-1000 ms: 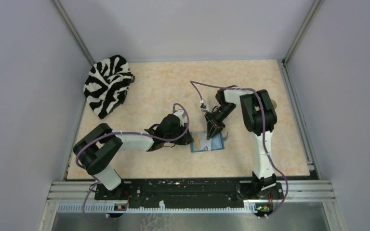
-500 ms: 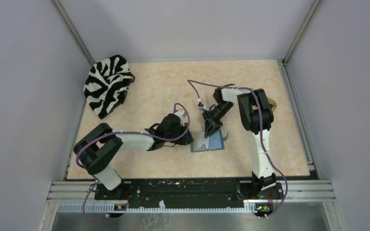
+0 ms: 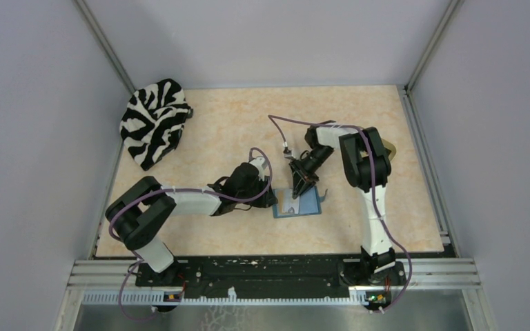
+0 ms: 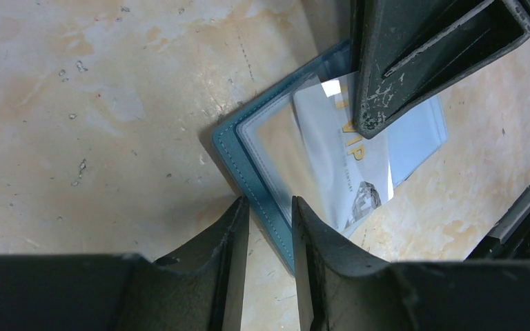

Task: Put the credit cards into the card holder
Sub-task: Insert the credit card into the card holder.

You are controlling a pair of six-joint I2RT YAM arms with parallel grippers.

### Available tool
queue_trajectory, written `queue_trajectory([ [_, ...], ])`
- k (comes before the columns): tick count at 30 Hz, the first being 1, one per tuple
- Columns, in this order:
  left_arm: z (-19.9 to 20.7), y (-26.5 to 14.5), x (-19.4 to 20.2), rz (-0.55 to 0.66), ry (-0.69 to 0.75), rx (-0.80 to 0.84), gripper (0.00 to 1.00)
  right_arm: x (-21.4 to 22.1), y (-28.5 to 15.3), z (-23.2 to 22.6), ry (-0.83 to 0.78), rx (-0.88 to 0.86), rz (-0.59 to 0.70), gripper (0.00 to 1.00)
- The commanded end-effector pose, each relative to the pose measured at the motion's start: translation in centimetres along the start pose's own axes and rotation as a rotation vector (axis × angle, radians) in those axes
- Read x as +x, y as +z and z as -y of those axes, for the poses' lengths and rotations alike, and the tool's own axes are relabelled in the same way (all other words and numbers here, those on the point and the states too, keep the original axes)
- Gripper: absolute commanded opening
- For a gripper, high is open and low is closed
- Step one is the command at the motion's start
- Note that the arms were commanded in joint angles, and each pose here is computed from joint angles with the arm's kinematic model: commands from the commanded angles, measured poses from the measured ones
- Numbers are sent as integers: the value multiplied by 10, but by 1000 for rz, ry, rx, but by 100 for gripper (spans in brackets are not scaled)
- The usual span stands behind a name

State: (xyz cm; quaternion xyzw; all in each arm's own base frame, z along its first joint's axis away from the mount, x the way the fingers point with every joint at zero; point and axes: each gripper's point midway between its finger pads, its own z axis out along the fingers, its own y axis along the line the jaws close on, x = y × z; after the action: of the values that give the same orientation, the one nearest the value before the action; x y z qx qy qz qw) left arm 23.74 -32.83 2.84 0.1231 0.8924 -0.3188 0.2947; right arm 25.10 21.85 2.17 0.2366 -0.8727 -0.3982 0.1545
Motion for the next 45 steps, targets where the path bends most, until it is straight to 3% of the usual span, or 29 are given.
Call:
queue_trajectory([
  [1,14,3,-10,14,17,44,35,-2,3,11,-20,93,10,15],
  [16,15,0,-12,22,18,51,35,-2,-1,11,9,112,25,5],
  [45,20,2,-18,29,40,66,35,-3,5,9,7,103,-63,4],
])
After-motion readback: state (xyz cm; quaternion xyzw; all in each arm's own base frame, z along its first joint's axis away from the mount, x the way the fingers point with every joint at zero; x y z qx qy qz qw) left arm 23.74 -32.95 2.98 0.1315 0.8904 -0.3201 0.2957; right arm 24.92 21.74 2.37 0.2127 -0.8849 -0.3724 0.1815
